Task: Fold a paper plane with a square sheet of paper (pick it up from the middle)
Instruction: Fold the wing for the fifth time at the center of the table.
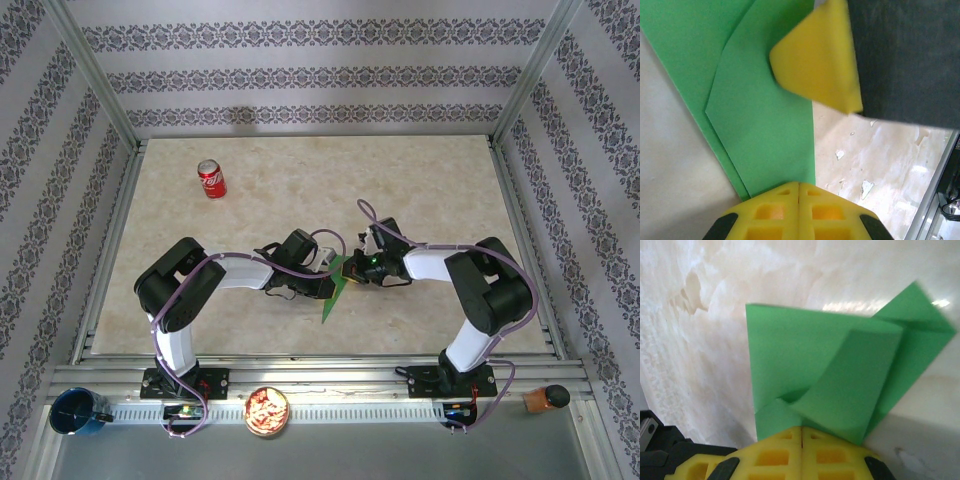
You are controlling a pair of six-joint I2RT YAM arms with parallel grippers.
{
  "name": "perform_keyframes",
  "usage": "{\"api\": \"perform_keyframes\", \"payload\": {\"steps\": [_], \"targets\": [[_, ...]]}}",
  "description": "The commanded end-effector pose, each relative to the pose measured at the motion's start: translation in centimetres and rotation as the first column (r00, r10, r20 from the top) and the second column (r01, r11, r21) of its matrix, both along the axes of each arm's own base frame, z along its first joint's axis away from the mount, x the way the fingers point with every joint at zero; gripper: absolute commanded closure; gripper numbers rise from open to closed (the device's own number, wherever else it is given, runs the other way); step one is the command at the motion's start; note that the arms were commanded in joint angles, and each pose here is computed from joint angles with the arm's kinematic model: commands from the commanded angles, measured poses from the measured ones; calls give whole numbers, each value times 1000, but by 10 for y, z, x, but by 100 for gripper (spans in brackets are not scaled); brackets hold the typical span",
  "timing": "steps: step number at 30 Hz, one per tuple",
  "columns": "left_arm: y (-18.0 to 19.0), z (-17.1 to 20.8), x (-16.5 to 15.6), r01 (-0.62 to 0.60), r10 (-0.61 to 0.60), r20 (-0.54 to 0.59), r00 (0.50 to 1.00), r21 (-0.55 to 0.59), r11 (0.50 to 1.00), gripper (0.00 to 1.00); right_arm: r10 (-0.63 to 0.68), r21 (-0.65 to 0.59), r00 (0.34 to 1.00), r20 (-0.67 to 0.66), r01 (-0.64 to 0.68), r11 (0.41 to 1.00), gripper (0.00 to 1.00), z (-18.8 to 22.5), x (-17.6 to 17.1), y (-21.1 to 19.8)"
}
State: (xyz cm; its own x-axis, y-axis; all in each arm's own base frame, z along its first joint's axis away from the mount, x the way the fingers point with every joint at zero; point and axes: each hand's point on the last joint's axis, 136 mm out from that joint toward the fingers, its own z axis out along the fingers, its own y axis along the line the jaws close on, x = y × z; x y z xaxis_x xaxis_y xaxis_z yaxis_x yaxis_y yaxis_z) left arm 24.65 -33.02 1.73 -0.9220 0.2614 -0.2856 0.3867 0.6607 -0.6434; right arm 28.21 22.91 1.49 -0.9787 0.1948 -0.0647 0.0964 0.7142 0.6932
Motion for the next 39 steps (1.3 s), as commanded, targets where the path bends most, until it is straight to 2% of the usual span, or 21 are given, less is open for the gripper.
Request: {"api": "perform_keyframes", "payload": {"steps": [1,10,22,27,31,35,39], "targets": [[60,-64,-39,5,43,-166,985,279,960,100,-97,-59,994,49,100,993,93,-4,29,-21],[61,-64,-39,2,48,-169,985,283,959,100,-196,-114,977,87,205,972,93,-7,56,-47],[64,-61,-45,35,12,-164,986,281,959,100,-241,-77,962,132,252,965,92,16,79,-68],[64,-57,-42,55,-10,-153,988,290,956,100,-236,-17,955,180,243,970,91,43,66,-64],[63,-54,-39,58,-17,-141,990,294,954,100,-156,43,969,190,150,988,91,54,45,-38],[61,-50,-35,52,-15,-128,992,287,957,100,-55,59,986,156,46,997,91,48,23,-7],[61,-46,-34,53,-17,-124,992,288,956,100,-13,52,995,104,8,999,91,31,10,6]]}}
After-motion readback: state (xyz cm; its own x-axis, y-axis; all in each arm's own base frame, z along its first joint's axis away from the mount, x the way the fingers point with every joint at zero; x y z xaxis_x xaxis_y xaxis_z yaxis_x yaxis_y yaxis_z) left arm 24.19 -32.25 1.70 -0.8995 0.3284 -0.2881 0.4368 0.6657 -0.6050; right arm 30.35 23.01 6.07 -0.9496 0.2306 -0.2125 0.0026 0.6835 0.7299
